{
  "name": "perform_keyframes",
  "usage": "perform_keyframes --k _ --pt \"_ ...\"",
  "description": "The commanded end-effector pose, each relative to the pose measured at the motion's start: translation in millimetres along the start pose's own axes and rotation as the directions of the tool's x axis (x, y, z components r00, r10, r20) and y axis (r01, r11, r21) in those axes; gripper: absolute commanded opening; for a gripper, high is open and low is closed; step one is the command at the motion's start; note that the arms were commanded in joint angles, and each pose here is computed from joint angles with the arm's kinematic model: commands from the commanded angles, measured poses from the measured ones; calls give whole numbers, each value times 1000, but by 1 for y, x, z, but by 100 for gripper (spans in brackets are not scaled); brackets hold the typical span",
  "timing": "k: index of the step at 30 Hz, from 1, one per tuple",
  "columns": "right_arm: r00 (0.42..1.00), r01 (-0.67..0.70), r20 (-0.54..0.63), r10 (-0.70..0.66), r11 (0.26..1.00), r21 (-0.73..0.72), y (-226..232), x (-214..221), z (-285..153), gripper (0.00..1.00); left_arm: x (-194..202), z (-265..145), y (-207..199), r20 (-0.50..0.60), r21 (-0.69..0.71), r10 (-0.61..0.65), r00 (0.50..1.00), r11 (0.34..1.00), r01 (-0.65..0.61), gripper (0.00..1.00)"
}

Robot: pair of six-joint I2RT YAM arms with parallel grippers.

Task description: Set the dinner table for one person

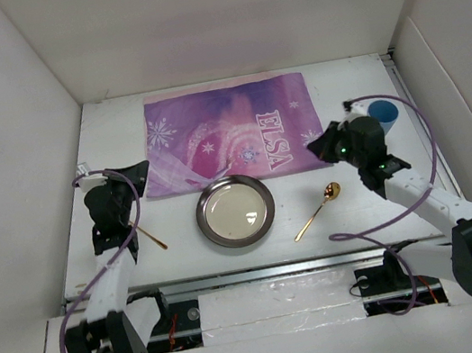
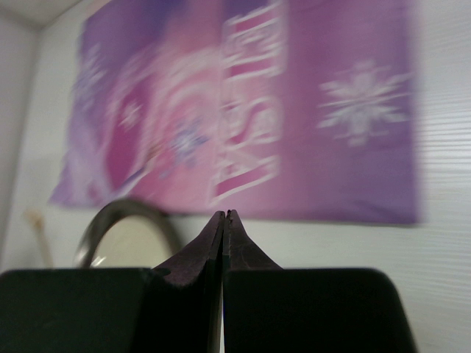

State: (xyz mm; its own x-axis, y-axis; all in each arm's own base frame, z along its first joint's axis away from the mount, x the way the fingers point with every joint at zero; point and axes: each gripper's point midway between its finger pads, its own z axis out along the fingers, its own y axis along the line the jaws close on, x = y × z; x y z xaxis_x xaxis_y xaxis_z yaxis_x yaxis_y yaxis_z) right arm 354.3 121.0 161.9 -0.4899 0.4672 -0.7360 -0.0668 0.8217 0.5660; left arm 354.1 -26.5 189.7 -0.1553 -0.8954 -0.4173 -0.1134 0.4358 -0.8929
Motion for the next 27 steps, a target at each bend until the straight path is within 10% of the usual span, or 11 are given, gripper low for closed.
perform_keyframes --k 1,4,6,13,27 --pt "980 81 -152 -128 956 -281 69 59 -13 4 12 -26 -55 -47 171 129 991 978 -119 0" --pt "949 78 -264 -174 938 -338 79 116 -19 58 7 -68 -112 -16 316 306 952 905 -286 0" --pt "932 55 -311 -188 919 -390 91 141 -20 67 11 -81 -112 -35 307 406 913 874 -377 0" --pt "918 13 -376 -129 956 -294 81 171 14 68 34 -102 -112 -98 343 590 801 776 -530 19" --pt "872 -130 -485 -67 923 -361 92 206 39 32 35 -99 -103 -110 327 620 777 761 -561 22"
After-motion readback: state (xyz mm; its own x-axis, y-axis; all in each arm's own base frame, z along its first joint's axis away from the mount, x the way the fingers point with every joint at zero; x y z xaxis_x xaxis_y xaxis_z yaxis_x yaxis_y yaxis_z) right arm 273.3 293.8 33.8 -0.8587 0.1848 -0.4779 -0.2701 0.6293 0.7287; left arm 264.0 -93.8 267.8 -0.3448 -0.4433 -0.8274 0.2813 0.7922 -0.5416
